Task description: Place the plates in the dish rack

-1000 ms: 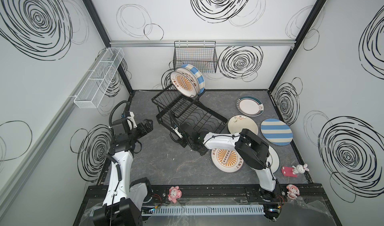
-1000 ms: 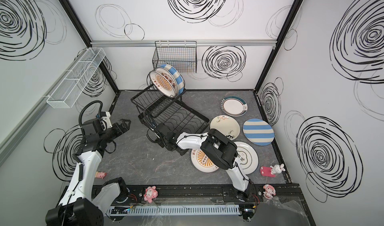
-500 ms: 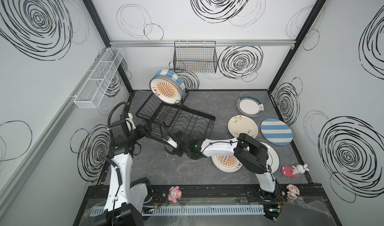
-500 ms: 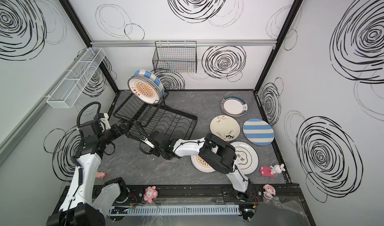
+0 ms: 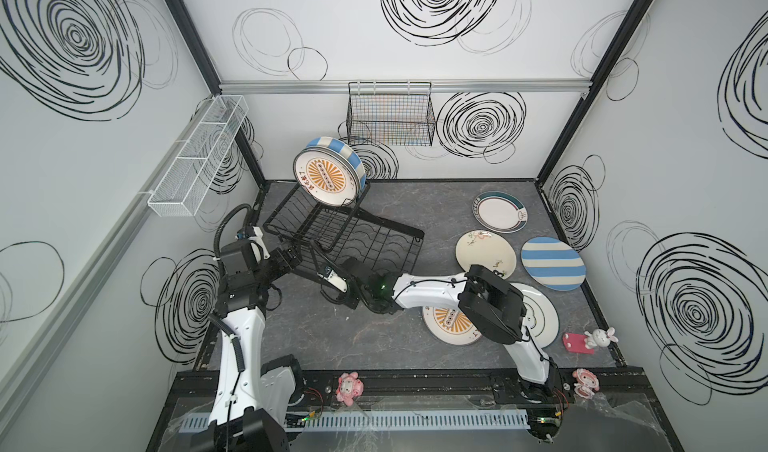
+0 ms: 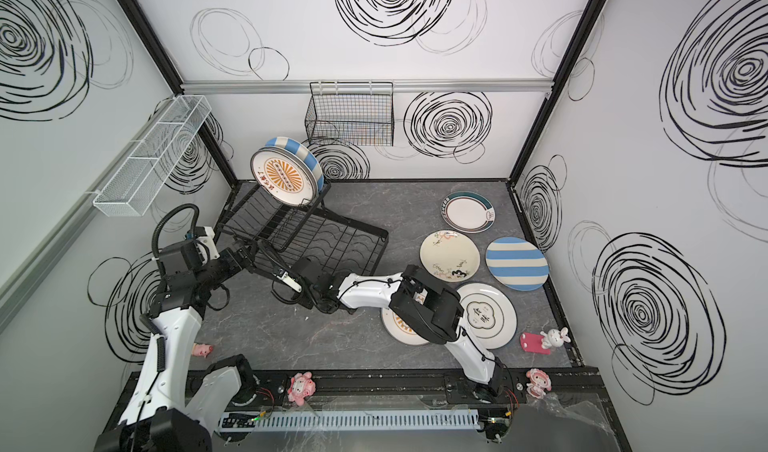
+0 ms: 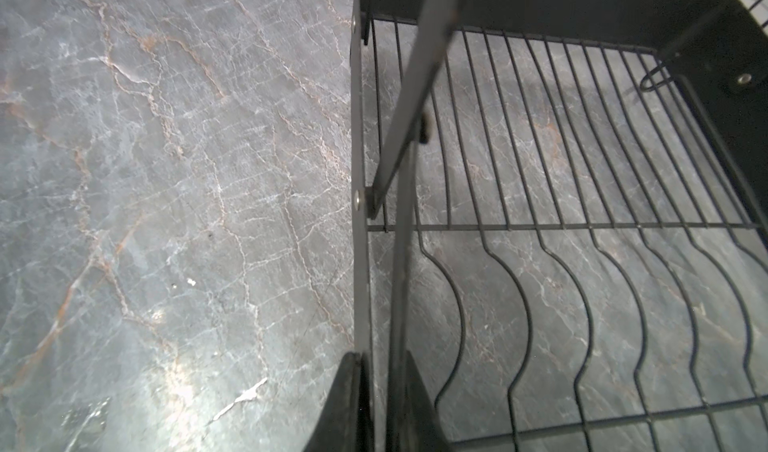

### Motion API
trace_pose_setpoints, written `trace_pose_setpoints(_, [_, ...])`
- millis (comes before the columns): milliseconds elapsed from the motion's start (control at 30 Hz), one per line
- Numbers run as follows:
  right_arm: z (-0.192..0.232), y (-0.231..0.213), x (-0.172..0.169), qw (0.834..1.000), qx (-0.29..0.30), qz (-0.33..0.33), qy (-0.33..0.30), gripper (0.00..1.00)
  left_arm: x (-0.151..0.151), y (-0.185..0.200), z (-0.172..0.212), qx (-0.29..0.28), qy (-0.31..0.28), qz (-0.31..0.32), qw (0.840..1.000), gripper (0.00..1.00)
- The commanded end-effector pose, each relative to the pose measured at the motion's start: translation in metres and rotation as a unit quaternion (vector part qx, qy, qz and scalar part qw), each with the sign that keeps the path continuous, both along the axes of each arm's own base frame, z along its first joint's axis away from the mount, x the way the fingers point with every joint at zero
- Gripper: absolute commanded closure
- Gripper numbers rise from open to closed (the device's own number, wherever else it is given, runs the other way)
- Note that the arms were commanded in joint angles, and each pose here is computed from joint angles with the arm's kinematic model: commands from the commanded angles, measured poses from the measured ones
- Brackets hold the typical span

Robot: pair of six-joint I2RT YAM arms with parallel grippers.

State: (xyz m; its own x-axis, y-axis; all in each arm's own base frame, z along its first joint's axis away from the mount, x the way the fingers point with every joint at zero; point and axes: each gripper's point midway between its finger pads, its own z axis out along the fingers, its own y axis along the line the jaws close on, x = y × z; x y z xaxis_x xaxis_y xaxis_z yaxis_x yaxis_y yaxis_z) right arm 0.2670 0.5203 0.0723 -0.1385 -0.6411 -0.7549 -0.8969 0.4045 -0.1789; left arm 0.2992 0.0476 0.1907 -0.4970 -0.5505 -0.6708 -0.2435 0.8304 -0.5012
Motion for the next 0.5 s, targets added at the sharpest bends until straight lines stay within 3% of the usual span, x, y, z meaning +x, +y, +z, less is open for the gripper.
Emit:
trace_pose_setpoints(0, [0.031, 0.022, 0.013, 0.997, 0.040, 0.022, -0.062, 0.72, 0.005, 0.004, 0.005, 0.012, -0.014, -0.002, 1.000, 0.04])
trace_pose_setpoints(233, [0.058, 0.004, 0.011, 0.997, 0.069, -0.003, -0.041, 0.44, 0.018, 0.006, 0.004, -0.006, -0.021, -0.002, 1.000, 0.04])
trace_pose_setpoints(467, [0.109, -0.040, -0.007, 0.992, 0.121, -0.037, -0.022, 0.32, 0.025, 0.015, 0.004, 0.007, -0.008, 0.009, 1.000, 0.04])
